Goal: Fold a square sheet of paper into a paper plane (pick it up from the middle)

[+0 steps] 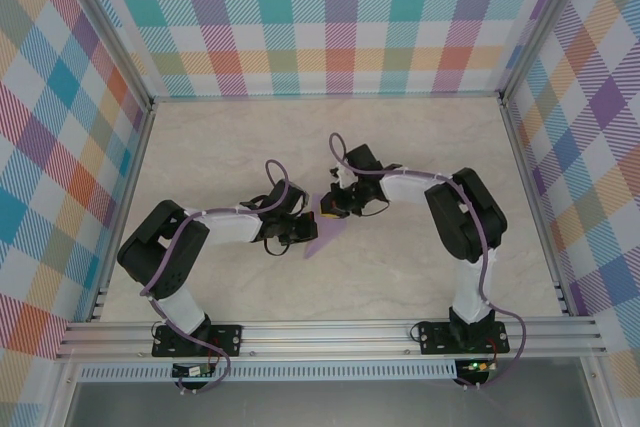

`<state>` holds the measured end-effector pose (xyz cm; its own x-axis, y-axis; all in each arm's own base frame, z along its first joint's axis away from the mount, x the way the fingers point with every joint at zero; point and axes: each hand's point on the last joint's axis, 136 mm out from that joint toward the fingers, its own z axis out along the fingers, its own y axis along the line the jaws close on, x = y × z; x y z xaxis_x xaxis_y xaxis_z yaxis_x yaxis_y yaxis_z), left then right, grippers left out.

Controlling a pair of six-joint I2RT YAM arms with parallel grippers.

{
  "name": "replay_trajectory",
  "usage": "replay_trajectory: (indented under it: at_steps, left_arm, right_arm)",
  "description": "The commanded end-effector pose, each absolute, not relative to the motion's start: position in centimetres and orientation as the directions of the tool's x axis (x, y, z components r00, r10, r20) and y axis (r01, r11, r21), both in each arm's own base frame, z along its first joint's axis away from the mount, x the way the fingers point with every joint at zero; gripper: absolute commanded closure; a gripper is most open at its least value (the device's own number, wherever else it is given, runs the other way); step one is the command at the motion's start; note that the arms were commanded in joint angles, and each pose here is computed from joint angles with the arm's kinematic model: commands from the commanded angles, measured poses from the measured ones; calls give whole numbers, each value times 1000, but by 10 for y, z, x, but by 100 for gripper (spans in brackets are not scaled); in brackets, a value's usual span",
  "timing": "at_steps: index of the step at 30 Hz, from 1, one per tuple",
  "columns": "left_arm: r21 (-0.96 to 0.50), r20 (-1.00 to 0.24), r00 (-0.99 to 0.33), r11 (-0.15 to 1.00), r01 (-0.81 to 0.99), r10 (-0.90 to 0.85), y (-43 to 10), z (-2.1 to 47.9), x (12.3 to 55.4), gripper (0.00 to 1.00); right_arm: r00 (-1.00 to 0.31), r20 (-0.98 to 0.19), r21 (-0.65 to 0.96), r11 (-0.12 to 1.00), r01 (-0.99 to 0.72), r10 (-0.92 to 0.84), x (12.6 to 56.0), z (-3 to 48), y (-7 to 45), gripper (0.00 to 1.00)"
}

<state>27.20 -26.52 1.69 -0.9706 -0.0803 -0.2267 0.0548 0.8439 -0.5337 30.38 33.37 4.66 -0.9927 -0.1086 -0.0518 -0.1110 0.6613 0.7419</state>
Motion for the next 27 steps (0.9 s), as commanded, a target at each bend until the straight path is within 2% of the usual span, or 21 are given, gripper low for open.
replay_trajectory:
  at_steps: [1, 11, 18, 22, 27]
  left_arm:
    - [-356, -89, -993, 934, -38, -74, -224, -27, 233, 100]
    - [-409, -101, -991, 912, -40, -89, -234, -18, 237, 100]
    - [-551, -191, -976, 834, 20, -103, -261, 32, 256, 100]
    - [-662, -255, -961, 744, 94, -105, -282, 73, 265, 89]
    - [-678, -215, -971, 732, 69, -107, -286, 69, 263, 87]
  right_arm:
    - [-994, -6, 760, 646, -76, -109, 300, 37, 339, 100]
    - [-995, 55, 676, 736, -27, -87, 290, -5, 319, 100]
    - [-995, 70, 631, 776, -10, -70, 289, -22, 311, 100]
    - [-995, 73, 608, 794, -10, -69, 289, -27, 307, 100]
    - [-994, 87, 598, 801, -4, -70, 289, -31, 306, 100]
